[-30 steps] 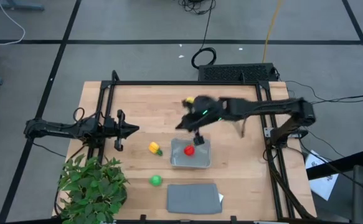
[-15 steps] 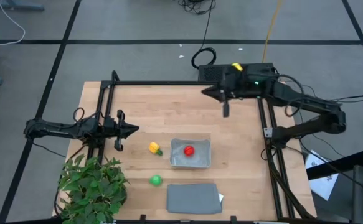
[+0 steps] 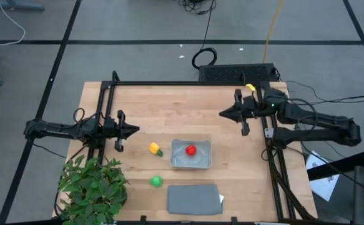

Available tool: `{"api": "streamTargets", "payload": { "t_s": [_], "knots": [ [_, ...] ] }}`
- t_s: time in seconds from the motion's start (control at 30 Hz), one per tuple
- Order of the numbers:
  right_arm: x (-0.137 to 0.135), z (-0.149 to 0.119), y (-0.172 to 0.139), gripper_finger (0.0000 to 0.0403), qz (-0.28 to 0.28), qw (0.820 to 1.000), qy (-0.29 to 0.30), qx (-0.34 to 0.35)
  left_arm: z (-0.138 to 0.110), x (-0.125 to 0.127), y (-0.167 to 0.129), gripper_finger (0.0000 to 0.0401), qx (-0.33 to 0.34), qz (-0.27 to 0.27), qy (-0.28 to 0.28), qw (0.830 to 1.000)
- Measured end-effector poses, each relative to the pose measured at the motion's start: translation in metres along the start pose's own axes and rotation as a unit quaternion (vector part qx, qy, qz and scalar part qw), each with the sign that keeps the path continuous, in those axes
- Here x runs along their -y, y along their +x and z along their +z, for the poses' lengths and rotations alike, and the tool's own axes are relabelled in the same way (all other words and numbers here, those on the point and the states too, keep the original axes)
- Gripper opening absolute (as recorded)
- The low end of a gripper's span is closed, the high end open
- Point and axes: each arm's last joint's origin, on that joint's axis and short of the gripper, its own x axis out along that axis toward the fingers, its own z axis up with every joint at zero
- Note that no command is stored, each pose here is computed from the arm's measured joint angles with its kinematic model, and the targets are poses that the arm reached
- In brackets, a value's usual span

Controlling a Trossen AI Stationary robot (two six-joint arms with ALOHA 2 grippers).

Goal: Pick and placing Produce into tupperware
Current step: Put the yellow pineapple into the gray bin

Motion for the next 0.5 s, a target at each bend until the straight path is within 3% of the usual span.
{"api": "streamTargets", "payload": {
  "t_s": [0.17,0.5],
  "knots": [
    [0.01,-0.046,-0.002,0.0,-0.031,0.999,0.037,0.021,0.0,0.0,0.0,0.0026,0.0,0.0,0.0,1.0],
    [-0.012,-0.097,0.001,0.0,0.036,0.995,0.09,0.029,0.0,0.0,0.0,0.0026,0.0,0.0,0.0,1.0]
  ]
}}
